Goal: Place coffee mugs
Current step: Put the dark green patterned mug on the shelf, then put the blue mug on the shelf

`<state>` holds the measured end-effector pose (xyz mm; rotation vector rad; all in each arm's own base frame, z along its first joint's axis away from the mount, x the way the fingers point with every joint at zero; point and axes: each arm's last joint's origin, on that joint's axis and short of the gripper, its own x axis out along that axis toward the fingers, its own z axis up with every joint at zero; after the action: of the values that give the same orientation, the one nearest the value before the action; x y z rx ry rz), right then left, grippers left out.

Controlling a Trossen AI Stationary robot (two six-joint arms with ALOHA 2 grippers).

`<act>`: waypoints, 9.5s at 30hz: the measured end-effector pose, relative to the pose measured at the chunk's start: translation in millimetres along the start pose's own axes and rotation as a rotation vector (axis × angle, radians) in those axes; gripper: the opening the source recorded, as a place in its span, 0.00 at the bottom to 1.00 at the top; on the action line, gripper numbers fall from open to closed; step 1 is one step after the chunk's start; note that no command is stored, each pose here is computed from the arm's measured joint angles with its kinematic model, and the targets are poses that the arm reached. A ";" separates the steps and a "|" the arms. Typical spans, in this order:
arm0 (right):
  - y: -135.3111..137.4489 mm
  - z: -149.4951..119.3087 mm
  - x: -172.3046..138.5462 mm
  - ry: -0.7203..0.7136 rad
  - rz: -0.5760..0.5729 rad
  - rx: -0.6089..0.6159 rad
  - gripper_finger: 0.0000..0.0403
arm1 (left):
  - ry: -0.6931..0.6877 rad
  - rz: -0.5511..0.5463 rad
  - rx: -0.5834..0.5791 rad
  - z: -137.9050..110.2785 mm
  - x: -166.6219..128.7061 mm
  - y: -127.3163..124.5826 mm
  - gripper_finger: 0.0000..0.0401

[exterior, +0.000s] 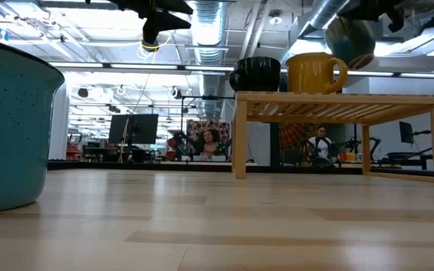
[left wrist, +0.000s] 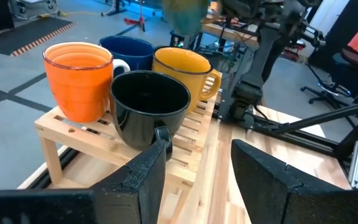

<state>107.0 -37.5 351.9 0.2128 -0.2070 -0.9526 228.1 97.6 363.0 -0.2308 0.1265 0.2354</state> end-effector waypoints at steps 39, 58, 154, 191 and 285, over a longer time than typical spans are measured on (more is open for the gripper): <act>-92.2 -64.3 34.3 -0.023 0.151 0.056 0.14 | -0.044 0.045 -0.107 3.4 -0.1 0.8 0.42; -108.6 -76.3 41.7 0.012 0.184 0.030 0.14 | -0.056 0.071 -0.129 4.0 -0.2 1.6 0.42; -101.4 -51.9 32.9 0.383 0.121 -0.028 0.59 | -0.044 0.032 -0.168 3.0 0.5 -1.6 0.42; -4.3 25.1 3.3 0.361 0.871 0.239 0.59 | -0.101 -0.018 -0.166 7.9 1.6 -12.2 0.42; 296.6 -217.3 25.0 1.318 0.927 -0.711 0.05 | -0.067 -0.227 -0.016 10.7 -26.6 -43.2 0.42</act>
<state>411.2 127.9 225.5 0.0317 1.1534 0.1983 214.1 53.6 386.4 -0.2509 0.0315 0.0187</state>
